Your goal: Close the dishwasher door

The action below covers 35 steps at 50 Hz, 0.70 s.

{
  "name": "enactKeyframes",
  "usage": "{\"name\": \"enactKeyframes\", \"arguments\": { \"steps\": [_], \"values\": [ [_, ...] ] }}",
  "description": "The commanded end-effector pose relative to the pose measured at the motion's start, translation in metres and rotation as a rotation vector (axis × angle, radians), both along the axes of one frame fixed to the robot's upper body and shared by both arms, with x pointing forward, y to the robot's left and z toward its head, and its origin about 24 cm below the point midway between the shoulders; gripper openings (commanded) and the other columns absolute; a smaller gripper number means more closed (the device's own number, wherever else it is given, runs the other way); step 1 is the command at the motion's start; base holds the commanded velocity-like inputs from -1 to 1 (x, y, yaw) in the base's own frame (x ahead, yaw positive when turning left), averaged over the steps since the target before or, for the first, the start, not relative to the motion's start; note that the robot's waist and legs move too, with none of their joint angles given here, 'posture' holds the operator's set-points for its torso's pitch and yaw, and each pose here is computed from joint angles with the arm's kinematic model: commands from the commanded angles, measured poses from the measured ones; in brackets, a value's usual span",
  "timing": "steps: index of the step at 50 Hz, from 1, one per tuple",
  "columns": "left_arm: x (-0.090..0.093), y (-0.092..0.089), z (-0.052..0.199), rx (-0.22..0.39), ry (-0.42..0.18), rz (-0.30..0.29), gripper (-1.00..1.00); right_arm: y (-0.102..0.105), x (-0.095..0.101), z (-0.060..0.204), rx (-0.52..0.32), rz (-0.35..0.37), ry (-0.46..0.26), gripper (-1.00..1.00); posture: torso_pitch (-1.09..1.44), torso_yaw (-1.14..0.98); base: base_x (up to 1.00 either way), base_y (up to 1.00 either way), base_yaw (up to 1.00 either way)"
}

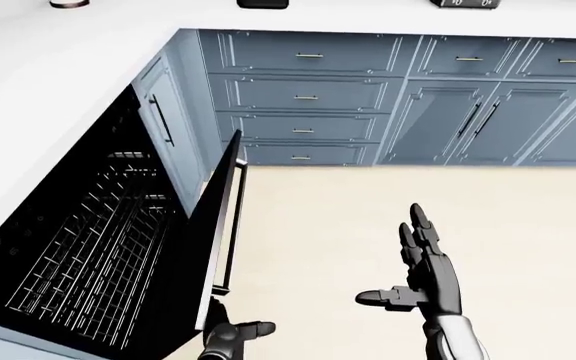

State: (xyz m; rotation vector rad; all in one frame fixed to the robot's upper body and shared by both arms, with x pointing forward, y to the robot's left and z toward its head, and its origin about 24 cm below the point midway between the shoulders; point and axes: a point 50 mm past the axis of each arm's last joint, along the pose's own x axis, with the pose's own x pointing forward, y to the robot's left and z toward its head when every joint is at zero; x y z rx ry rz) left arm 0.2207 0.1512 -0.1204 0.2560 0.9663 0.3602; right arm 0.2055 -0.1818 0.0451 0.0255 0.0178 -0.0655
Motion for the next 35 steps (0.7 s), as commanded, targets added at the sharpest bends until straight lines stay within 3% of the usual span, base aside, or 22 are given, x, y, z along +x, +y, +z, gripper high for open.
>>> {"name": "enactKeyframes", "arguments": {
  "steps": [1, 11, 24, 35],
  "values": [
    [0.028, 0.017, 0.021, 0.081, -0.149, 0.043, 1.00, 0.000, 0.002, 0.014, -0.012, 0.001, -0.079, 1.00, 0.00, 0.00, 0.00, 0.00, 0.00],
    [0.025, 0.022, 0.021, 0.126, -0.141, 0.087, 1.00, 0.000, 0.001, 0.013, -0.012, 0.000, -0.078, 1.00, 0.00, 0.00, 0.00, 0.00, 0.00],
    [0.024, 0.025, 0.020, 0.098, -0.159, 0.088, 1.00, -0.001, -0.001, 0.013, -0.011, -0.004, -0.080, 1.00, 0.00, 0.00, 0.00, 0.00, 0.00],
    [0.019, 0.039, 0.018, 0.103, -0.146, 0.143, 1.00, 0.000, 0.000, 0.013, -0.011, -0.001, -0.079, 1.00, 0.00, 0.00, 0.00, 0.00, 0.00]
  ]
}}
